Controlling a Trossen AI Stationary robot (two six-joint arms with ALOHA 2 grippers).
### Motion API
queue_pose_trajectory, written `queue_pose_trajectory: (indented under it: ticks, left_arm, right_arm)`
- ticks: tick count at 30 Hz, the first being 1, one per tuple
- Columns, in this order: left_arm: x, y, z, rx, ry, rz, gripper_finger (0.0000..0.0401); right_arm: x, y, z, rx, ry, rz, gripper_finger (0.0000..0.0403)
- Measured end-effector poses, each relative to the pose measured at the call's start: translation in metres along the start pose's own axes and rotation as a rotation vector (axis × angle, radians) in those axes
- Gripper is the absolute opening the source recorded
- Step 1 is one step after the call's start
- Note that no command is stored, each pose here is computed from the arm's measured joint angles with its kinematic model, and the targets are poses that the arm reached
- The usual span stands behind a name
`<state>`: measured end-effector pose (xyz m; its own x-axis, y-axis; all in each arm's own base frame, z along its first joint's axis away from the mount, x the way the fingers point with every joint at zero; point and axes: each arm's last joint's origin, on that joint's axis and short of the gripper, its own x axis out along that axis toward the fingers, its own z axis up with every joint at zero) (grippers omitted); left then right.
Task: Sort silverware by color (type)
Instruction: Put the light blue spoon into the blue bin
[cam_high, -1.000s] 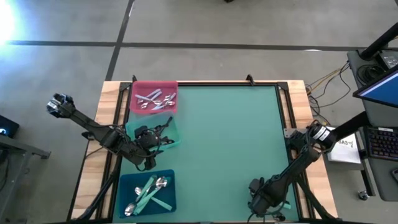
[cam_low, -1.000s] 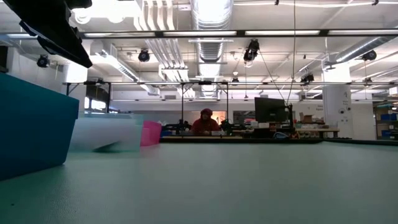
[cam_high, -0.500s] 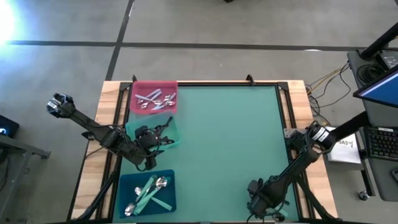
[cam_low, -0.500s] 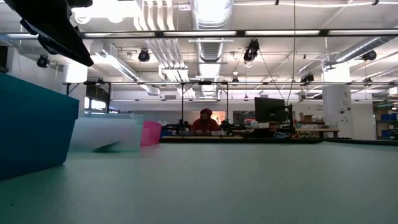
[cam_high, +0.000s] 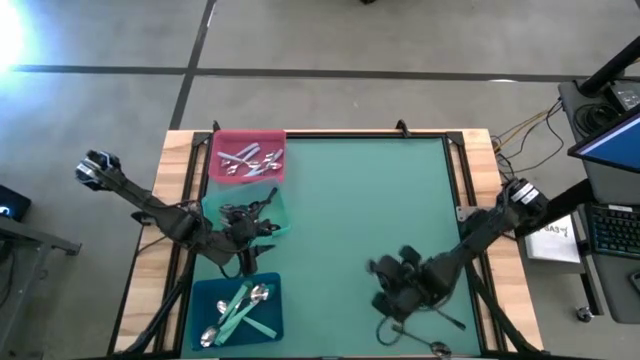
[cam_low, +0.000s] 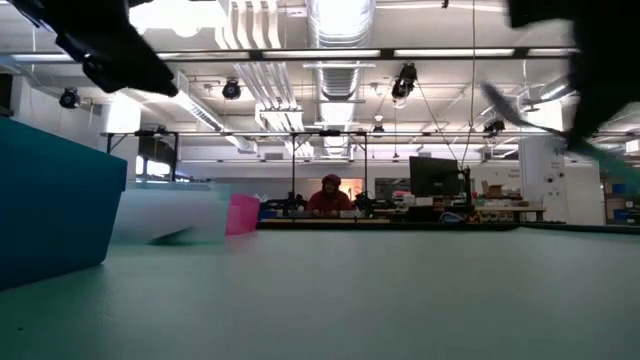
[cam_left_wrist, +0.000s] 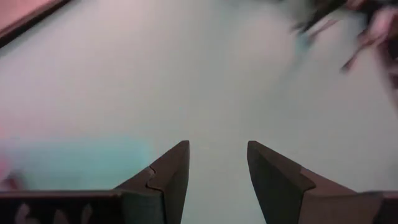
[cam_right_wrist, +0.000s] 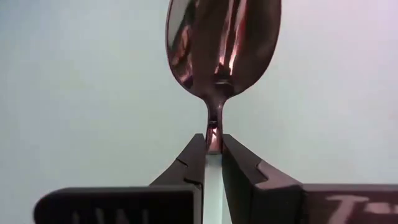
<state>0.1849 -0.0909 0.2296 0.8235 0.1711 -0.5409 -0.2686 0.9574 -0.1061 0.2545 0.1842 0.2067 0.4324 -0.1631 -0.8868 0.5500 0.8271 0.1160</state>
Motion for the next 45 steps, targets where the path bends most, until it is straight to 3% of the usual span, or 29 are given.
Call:
queue_pose_trajectory:
  ticks: [7, 12, 16, 20, 26, 35, 40, 45]
  left_arm:
    - [0.024, -0.017, -0.005, 0.038, -0.239, -0.153, 0.0146]
    - [0.04, -0.026, -0.012, 0.069, -0.304, -0.172, 0.0146]
    - [0.051, -0.034, -0.014, 0.073, -0.318, -0.166, 0.0146]
    - [0.06, -0.045, -0.003, 0.109, -0.357, -0.082, 0.0146]
    - [0.067, -0.057, 0.012, 0.138, -0.405, 0.054, 0.0146]
    - [0.076, -0.066, 0.016, 0.142, -0.394, 0.035, 0.0142]
    - [0.076, -0.066, 0.016, 0.139, -0.395, 0.033, 0.0102]
    - [0.076, -0.066, 0.016, 0.143, -0.394, 0.029, 0.0044]
  right_arm:
    - [0.006, 0.006, 0.071, -0.163, -0.448, 0.065, 0.002]
    - [0.004, 0.012, 0.114, -0.258, -0.703, 0.123, 0.002]
    - [-0.002, 0.01, 0.134, -0.298, -0.826, 0.133, 0.002]
    - [-0.004, 0.011, 0.142, -0.371, -0.844, 0.261, 0.002]
    - [0.006, 0.013, 0.142, -0.429, -0.836, 0.247, 0.002]
    - [0.011, 0.016, 0.141, -0.478, -0.844, 0.232, 0.002]
    - [0.008, 0.019, 0.142, -0.516, -0.863, 0.314, 0.002]
    - [0.008, 0.019, 0.142, -0.517, -0.862, 0.321, 0.0019]
